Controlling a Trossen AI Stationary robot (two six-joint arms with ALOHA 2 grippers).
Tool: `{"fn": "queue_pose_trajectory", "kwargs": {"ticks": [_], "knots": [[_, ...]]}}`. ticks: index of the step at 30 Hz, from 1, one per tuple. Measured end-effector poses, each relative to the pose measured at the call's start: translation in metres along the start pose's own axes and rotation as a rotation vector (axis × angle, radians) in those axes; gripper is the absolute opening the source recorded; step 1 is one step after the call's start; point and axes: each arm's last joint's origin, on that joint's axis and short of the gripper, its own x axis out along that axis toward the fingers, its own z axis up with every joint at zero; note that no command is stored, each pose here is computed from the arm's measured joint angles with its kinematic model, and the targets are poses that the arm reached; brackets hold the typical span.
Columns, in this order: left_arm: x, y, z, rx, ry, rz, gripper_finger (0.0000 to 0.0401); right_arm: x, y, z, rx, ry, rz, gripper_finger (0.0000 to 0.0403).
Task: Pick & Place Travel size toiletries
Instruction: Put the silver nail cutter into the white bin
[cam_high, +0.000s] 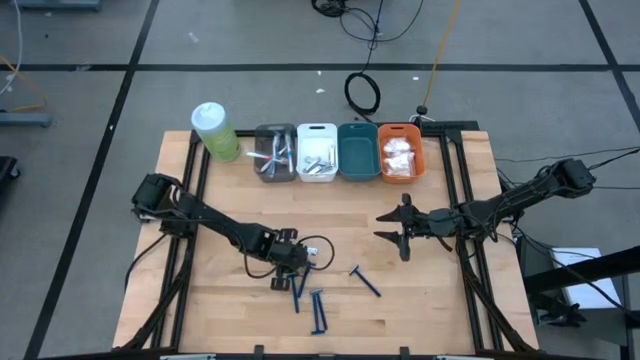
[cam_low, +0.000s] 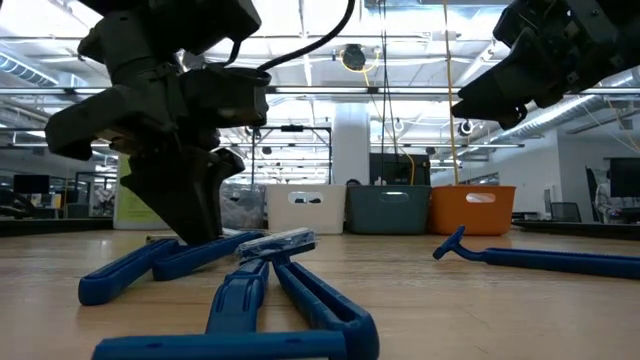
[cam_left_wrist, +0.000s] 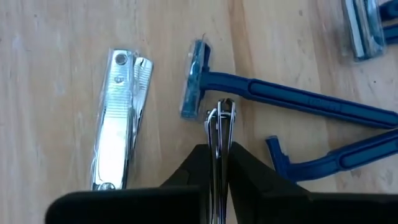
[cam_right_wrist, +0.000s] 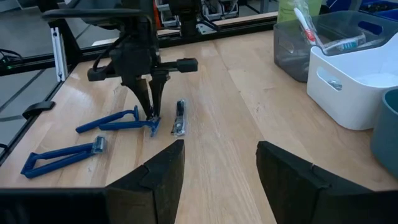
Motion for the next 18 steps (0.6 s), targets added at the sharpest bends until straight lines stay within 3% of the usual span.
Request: {"fn": "queue_pose_trajectory", "kwargs": {"ticks": [4,12,18], "knots": [[-0.016,-0.004,0.005,0.043,-0.077,-0.014,0.0011,0.0,0.0,0.0,0.004,0.001,0.001,0.0187],[-0.071,-0.004,0.033,0.248,-0.425,0.054,0.0018,0.0,0.0,-0.001,0.007,0.006,0.004,0.0187],[-0.102,0.027,0.053,0.352,-0.653,0.181,0.0009,0.0,0.0,-0.001,0.005,0.01,0.004,0.0187]]}}
